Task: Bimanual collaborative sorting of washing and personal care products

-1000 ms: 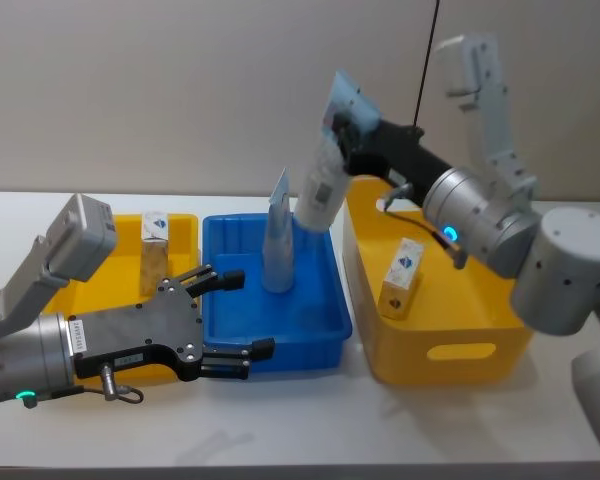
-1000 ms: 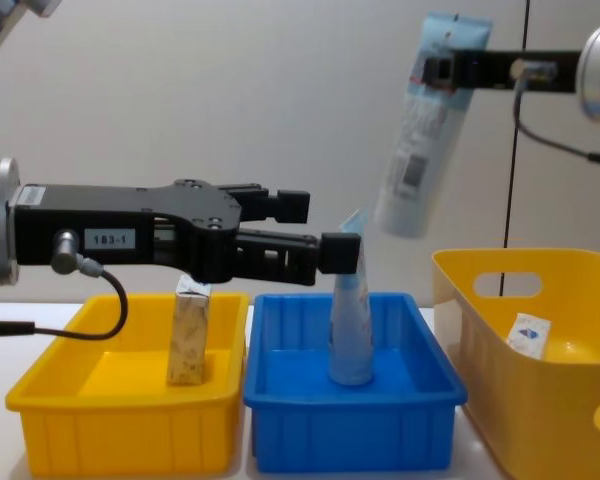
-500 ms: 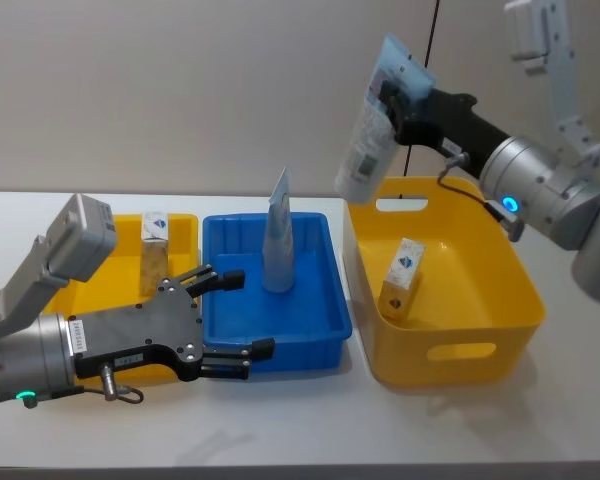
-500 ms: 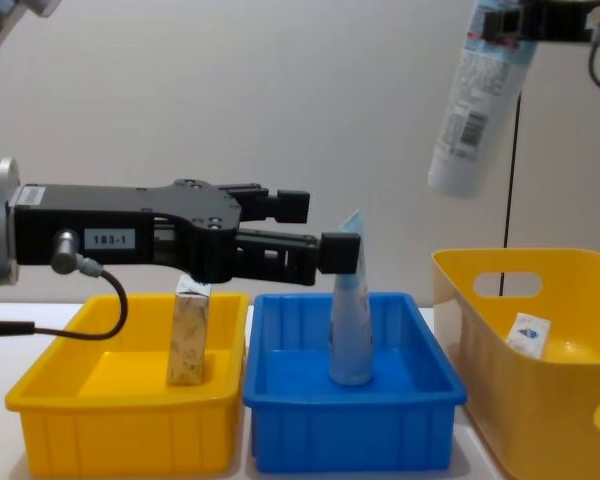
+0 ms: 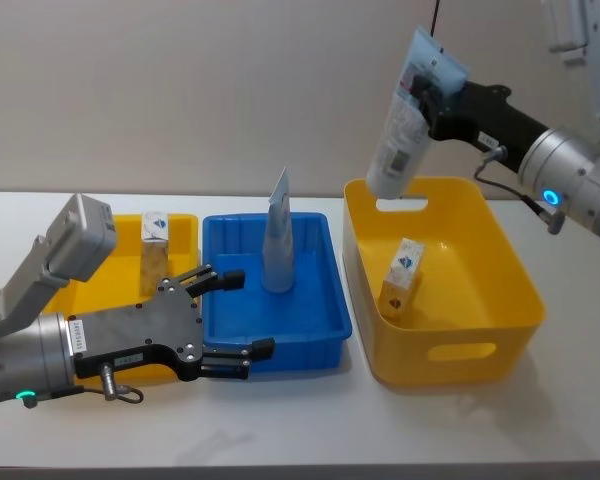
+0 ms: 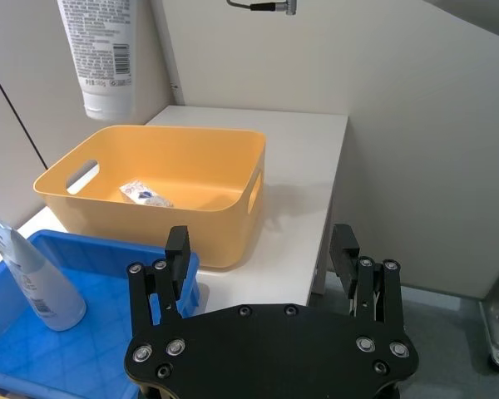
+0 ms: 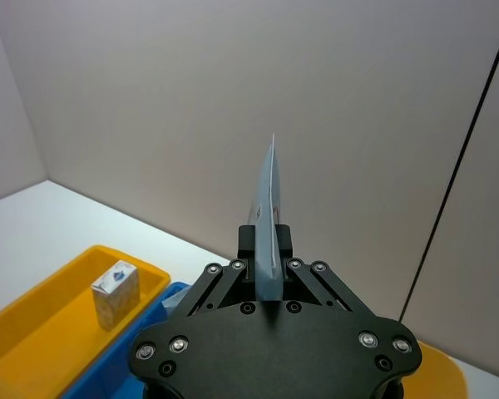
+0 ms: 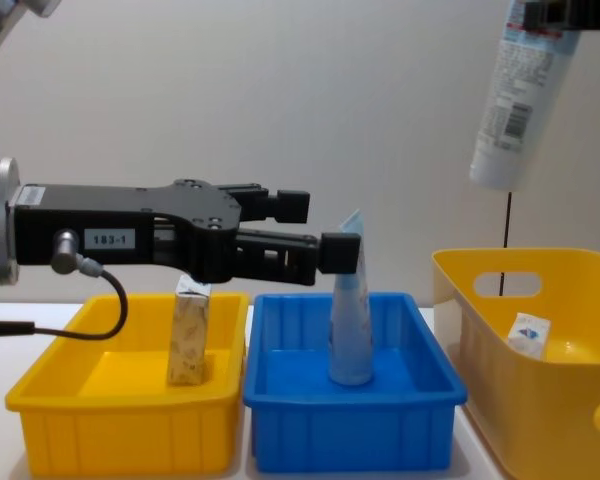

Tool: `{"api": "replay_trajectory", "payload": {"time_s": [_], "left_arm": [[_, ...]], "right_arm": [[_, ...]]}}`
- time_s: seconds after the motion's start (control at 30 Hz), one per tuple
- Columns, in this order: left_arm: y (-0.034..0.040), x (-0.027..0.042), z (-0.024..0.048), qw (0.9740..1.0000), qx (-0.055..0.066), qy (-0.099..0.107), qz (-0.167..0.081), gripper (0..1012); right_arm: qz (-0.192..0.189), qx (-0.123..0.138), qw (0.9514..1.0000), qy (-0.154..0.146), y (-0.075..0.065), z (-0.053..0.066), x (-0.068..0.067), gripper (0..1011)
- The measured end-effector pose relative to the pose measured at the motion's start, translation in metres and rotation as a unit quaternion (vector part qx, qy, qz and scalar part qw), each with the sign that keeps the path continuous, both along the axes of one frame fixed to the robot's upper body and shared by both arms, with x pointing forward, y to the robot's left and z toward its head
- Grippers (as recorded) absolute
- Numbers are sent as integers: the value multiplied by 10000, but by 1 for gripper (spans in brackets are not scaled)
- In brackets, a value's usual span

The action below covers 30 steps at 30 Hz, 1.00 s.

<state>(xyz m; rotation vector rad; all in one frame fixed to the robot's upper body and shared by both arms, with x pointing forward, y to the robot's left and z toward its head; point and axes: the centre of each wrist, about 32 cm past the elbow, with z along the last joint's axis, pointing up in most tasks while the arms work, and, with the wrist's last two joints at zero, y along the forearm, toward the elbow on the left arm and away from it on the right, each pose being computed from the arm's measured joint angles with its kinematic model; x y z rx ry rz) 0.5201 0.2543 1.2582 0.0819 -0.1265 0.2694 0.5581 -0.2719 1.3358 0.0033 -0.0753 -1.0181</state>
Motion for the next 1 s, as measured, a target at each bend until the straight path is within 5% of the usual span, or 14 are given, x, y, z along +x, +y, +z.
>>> {"api": "replay_trajectory", "payload": {"time_s": [0.6, 1.0], "left_arm": [[0, 0, 0, 10000, 0, 0, 0, 1002], [0, 0, 0, 10000, 0, 0, 0, 1002]], "right_arm": [[-502, -647, 9964, 228, -144, -113, -118, 96], [-745, -807, 9926, 508, -181, -237, -106, 97]]}}
